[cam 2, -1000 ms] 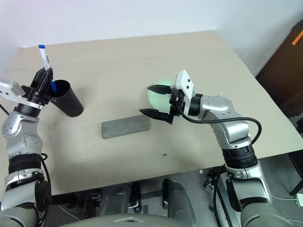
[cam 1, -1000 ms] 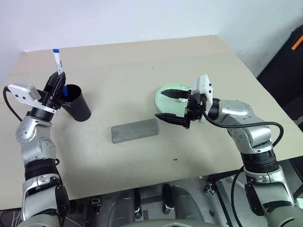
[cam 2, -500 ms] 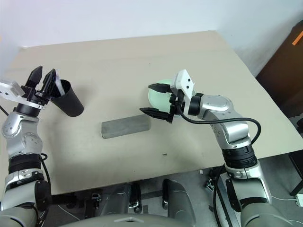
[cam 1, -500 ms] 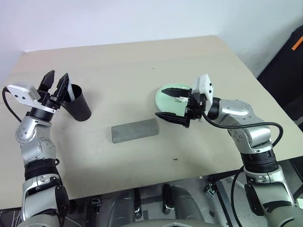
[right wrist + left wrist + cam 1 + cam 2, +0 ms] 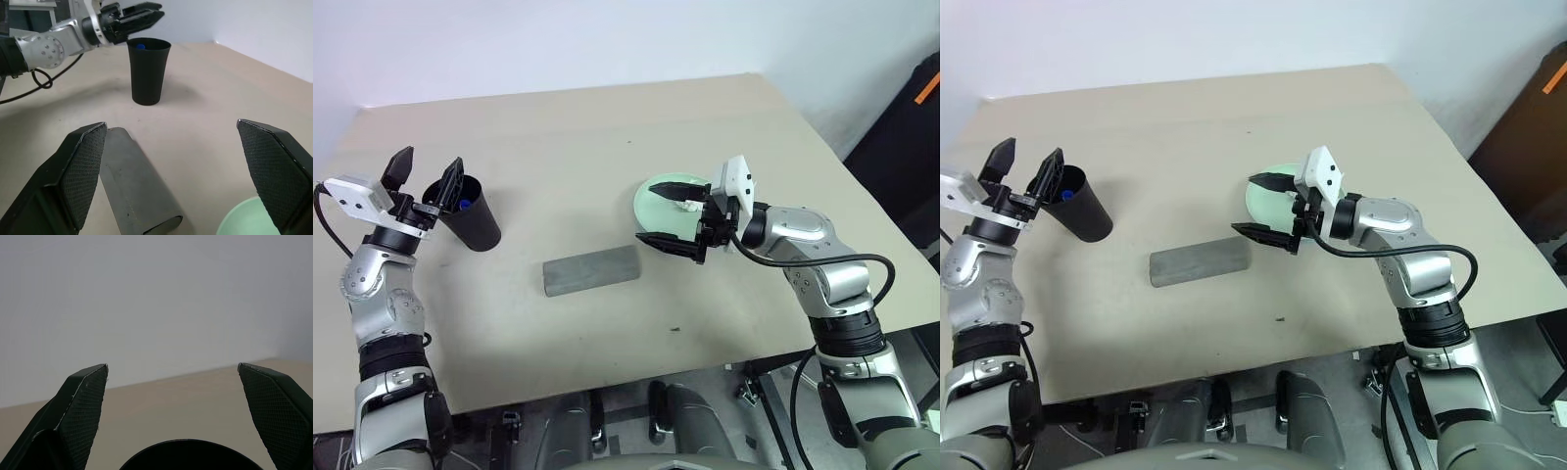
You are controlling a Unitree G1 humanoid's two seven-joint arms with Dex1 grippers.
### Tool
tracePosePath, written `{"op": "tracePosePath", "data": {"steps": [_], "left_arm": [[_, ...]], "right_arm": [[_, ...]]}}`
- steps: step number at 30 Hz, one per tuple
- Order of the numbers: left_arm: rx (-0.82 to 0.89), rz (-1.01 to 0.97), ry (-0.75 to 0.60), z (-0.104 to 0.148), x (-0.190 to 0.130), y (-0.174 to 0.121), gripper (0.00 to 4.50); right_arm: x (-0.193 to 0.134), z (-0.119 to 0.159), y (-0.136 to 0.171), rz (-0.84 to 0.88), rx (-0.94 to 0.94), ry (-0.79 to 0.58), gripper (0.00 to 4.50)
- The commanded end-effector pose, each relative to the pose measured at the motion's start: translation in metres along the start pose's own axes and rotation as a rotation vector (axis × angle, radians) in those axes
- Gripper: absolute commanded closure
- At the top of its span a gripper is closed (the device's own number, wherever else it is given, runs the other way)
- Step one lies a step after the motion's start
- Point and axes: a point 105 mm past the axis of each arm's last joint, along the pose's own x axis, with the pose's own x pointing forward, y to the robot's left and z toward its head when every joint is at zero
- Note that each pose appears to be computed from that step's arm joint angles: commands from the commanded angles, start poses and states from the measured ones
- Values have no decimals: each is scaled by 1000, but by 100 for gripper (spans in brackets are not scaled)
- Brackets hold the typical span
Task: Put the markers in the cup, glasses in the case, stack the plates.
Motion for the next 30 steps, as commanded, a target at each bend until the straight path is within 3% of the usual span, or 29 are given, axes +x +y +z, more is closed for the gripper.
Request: {"op": "tracePosePath", "data": {"steps": [1, 9, 15, 21, 30], "left_arm": [[-9, -96, -45, 34, -5, -6, 4], [-154, -308, 135, 53, -41, -34, 4], [-220, -397, 324, 45, -69, -47, 4], [-187, -425, 424, 19, -78, -48, 4], [-199, -475, 438, -11, -77, -59, 4]], "right_arm": [[0, 10, -3, 10, -22, -40, 0], [-9, 10, -20, -27, 10, -53, 0], [-20, 6, -23, -35, 29, -39, 0], [-29, -2, -7, 4, 59, -13, 0], [-36, -7, -6, -33, 66, 32, 0]]}}
